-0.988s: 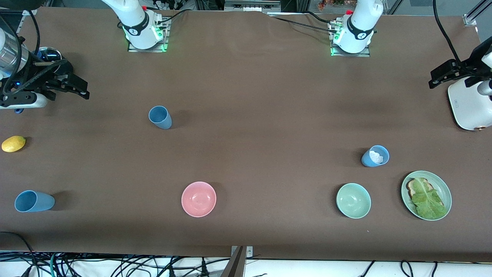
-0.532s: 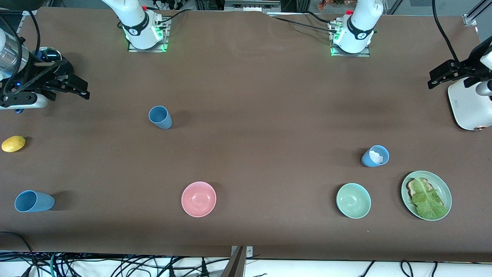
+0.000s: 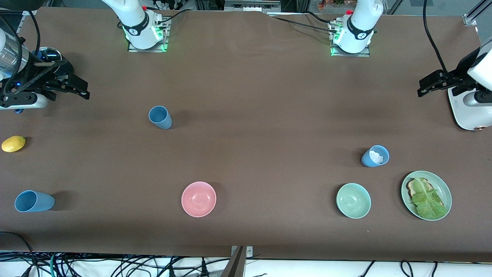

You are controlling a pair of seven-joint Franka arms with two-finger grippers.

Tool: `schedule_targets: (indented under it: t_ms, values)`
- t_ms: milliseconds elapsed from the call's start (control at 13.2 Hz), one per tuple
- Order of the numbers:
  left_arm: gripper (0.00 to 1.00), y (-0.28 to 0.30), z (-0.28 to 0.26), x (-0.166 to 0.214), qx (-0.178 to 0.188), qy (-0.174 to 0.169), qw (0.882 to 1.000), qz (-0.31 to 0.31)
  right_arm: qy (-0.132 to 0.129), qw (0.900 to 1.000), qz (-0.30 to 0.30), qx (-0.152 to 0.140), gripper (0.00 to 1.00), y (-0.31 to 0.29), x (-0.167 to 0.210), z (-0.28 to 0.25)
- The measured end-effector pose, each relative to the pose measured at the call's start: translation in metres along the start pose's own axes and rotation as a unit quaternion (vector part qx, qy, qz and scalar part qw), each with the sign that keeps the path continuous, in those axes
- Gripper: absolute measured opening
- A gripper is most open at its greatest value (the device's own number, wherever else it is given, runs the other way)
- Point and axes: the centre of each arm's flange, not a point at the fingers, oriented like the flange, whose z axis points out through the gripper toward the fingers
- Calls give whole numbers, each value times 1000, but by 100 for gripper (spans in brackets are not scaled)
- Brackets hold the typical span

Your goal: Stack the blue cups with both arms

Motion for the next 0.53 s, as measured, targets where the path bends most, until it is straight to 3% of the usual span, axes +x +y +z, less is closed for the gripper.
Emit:
schedule_targets:
  t_ms: [532]
  values:
    - [100,11,81,51,2,-15,1000,3,-3,1000,0,0,100,0,1,3]
